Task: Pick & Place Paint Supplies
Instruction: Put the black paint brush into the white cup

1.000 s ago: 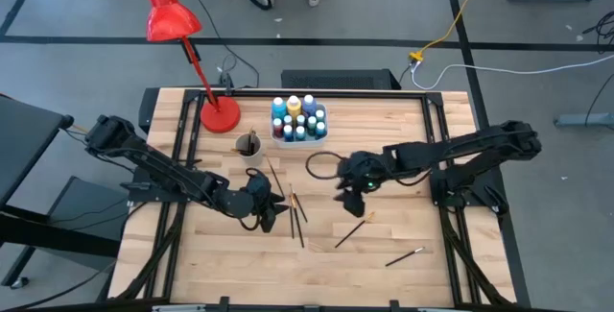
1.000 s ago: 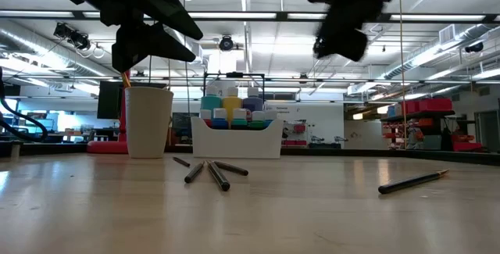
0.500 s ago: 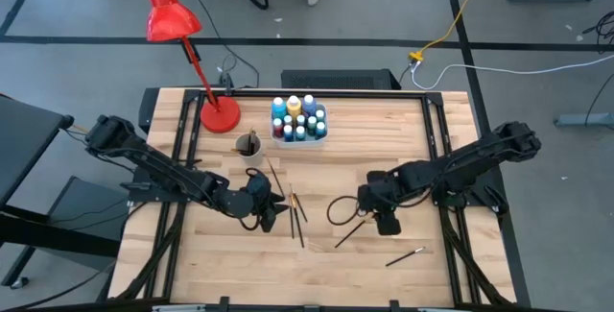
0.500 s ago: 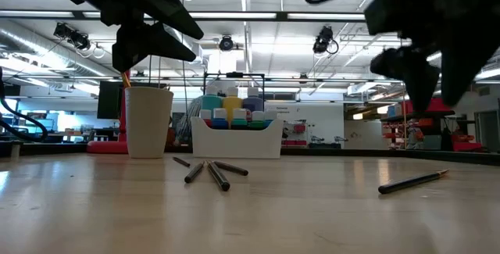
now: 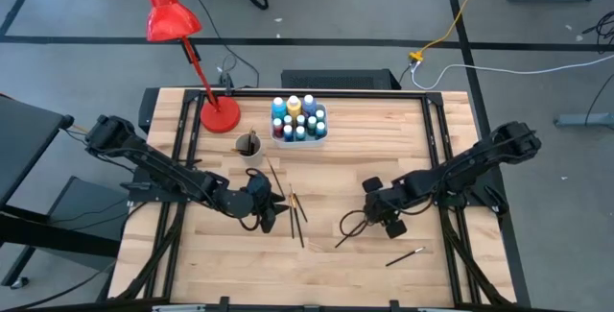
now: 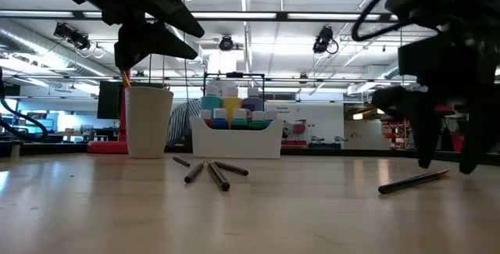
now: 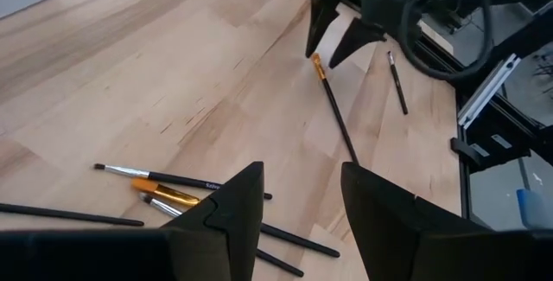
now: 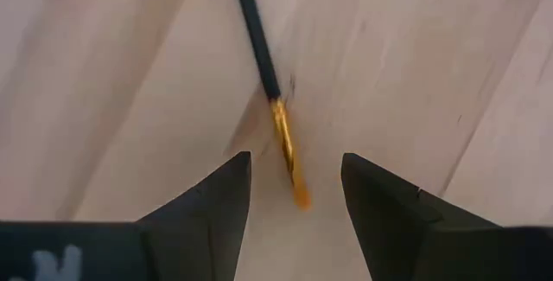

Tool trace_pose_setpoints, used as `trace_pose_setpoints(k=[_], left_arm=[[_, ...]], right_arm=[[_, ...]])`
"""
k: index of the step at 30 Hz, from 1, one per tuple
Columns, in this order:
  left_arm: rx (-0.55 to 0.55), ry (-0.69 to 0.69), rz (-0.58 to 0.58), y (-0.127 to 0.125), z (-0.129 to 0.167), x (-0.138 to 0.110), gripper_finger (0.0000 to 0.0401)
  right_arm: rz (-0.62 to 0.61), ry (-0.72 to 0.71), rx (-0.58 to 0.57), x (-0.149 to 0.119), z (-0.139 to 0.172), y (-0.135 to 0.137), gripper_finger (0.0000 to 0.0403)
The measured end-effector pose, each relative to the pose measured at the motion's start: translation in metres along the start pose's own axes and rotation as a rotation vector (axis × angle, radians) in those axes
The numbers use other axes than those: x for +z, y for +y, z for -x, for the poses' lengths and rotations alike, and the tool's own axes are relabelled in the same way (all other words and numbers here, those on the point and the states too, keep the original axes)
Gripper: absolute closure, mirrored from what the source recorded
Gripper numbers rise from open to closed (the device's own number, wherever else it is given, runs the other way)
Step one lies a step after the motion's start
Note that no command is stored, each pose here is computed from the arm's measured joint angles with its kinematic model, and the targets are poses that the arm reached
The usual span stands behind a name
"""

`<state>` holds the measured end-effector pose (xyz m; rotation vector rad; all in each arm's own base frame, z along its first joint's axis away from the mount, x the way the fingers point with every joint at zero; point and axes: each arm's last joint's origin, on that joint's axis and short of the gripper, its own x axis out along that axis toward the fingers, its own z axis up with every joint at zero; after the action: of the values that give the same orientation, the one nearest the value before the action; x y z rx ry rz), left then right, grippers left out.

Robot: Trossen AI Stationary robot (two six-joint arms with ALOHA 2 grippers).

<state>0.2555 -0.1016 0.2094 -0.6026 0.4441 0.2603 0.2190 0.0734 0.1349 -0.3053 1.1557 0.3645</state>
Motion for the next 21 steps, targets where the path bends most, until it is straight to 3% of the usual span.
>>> trace_pose_setpoints(k=[7, 13, 18, 21], left_arm=[[0.000, 0.000, -0.002, 0.000, 0.000, 0.000, 0.0236], [0.000, -0.006, -0.019, 0.000, 0.000, 0.000, 0.0236], [-0.003, -0.009, -0.140, -0.001, 0.000, 0.001, 0.0236], [-0.005, -0.012, -0.140, -0.001, 0.000, 0.001, 0.0236]], right_arm=[[0.015, 0.008, -0.010, -0.013, -0.007, 0.001, 0.0247], [0.087, 0.000, 0.000, -0.013, -0.007, 0.002, 0.0316], [0.090, -0.012, -0.020, -0.012, -0.008, 0.001, 0.0389], [0.083, -0.015, -0.021, -0.012, -0.008, 0.001, 0.0392]])
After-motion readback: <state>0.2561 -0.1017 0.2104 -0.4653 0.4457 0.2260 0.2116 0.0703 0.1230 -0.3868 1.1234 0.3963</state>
